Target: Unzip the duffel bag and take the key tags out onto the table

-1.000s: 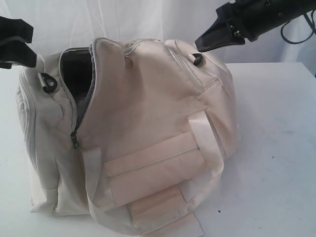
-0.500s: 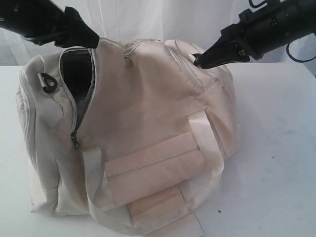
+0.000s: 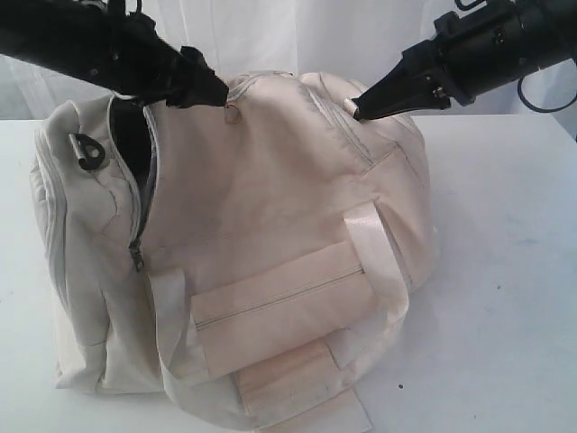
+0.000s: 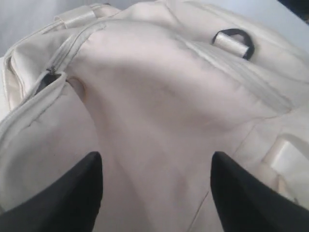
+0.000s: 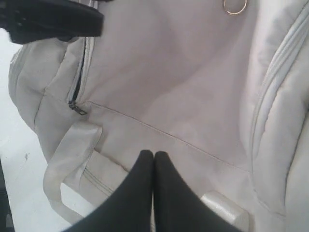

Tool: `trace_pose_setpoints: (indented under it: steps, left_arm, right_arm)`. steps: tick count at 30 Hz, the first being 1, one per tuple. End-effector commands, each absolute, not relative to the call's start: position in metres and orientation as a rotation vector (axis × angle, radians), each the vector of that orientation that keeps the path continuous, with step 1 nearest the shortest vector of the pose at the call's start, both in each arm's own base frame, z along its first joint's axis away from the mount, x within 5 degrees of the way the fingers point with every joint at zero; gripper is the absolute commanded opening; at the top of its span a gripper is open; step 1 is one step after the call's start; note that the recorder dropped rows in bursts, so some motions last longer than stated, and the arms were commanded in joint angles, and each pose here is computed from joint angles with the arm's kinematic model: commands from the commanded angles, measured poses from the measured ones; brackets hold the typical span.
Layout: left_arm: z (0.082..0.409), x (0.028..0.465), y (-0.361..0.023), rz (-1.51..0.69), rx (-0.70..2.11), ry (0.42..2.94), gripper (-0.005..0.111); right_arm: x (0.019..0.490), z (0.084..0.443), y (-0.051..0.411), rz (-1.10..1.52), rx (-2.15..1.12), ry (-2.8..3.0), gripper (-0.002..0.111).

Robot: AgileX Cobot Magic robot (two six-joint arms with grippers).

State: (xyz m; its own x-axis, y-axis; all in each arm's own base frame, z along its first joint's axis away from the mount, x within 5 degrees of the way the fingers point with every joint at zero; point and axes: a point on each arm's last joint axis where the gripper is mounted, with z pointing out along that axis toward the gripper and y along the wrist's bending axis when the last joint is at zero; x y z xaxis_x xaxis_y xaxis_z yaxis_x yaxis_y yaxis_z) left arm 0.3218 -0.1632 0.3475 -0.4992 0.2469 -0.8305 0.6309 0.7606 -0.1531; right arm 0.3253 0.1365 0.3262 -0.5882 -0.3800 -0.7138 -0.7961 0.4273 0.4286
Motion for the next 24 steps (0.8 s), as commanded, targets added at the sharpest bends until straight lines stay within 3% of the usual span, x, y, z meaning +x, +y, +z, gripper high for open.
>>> trace_pose_setpoints:
  steps: [1,8,18,24]
  left_arm:
    - [0.390,0.299,-0.158,-0.582,0.675,2.046,0.067]
    - [0.371,0.303,-0.140,-0.383,0.507,2.347,0.075]
    - [0.329,0.336,-0.155,-0.420,0.465,2.411,0.076]
    - [0.322,0.347,-0.159,-0.444,0.424,2.371,0.075]
  right_arm:
    - [0.323,0.328,0.135,1.068,-1.007,2.145,0.000]
    - [0.322,0.330,0.136,1.091,-0.997,2.133,0.000]
    - [0.321,0.330,0.137,1.107,-1.016,2.128,0.000]
    - [0.321,0.330,0.137,1.106,-1.017,2.127,0.000]
